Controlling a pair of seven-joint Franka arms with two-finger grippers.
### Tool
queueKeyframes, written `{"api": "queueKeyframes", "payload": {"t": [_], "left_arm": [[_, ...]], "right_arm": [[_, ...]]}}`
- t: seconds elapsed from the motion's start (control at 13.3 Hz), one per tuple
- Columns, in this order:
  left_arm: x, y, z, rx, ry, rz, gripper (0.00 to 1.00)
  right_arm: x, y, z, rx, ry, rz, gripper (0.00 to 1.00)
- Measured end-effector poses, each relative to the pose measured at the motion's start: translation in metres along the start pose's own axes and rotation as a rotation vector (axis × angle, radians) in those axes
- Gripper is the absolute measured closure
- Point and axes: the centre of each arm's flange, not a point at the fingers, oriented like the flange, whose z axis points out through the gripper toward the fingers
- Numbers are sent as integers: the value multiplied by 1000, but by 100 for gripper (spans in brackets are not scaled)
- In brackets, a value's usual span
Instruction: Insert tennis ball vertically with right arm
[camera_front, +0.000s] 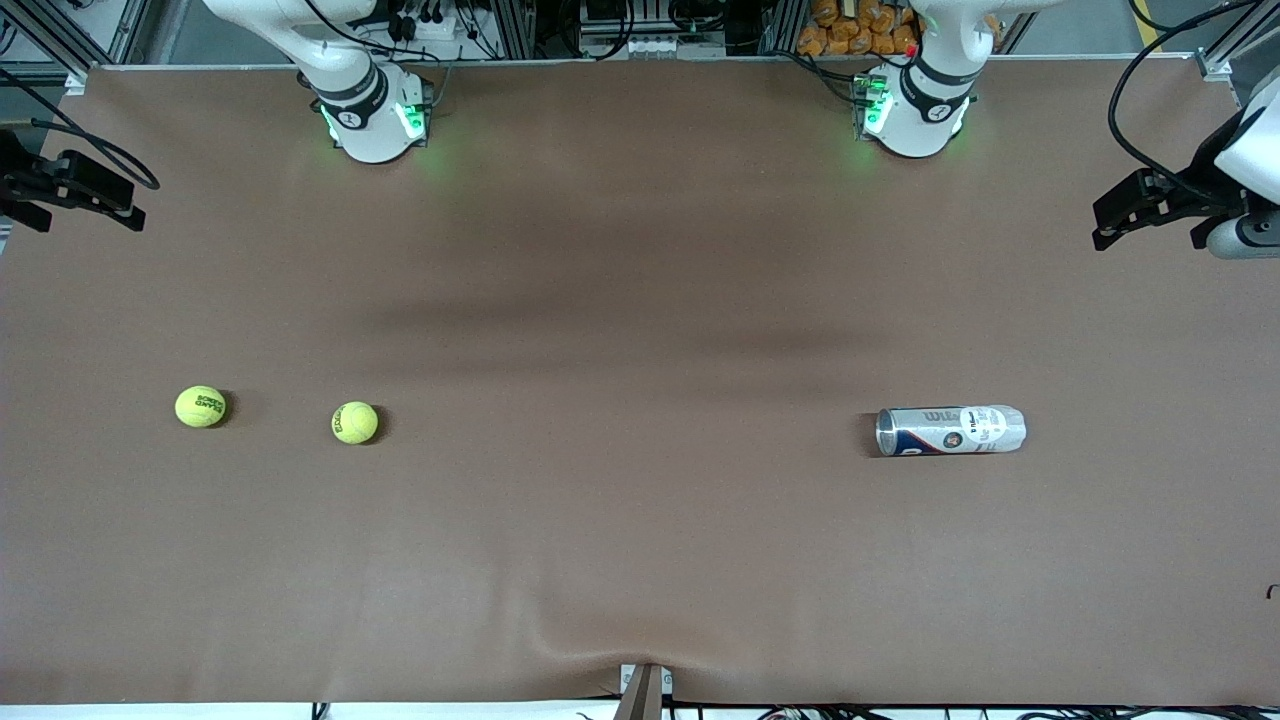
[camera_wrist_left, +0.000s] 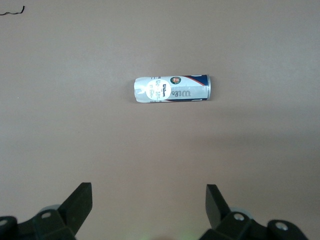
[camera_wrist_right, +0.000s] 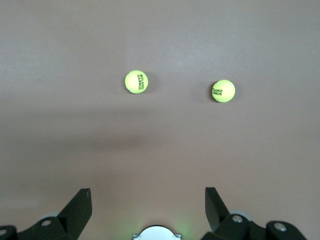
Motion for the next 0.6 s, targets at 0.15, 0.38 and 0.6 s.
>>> {"api": "queueKeyframes", "payload": {"t": [0.15,0.38,0.6], "left_arm": [[0,2,-8,-3,18,3,0],[0,1,-19,-5,40,2,0],[0,1,-19,-5,41,1,0]], "right_arm": [[0,0,0,0,-1,0,0],[0,0,0,0,-2,1,0],[0,0,0,0,-2,1,0]]}}
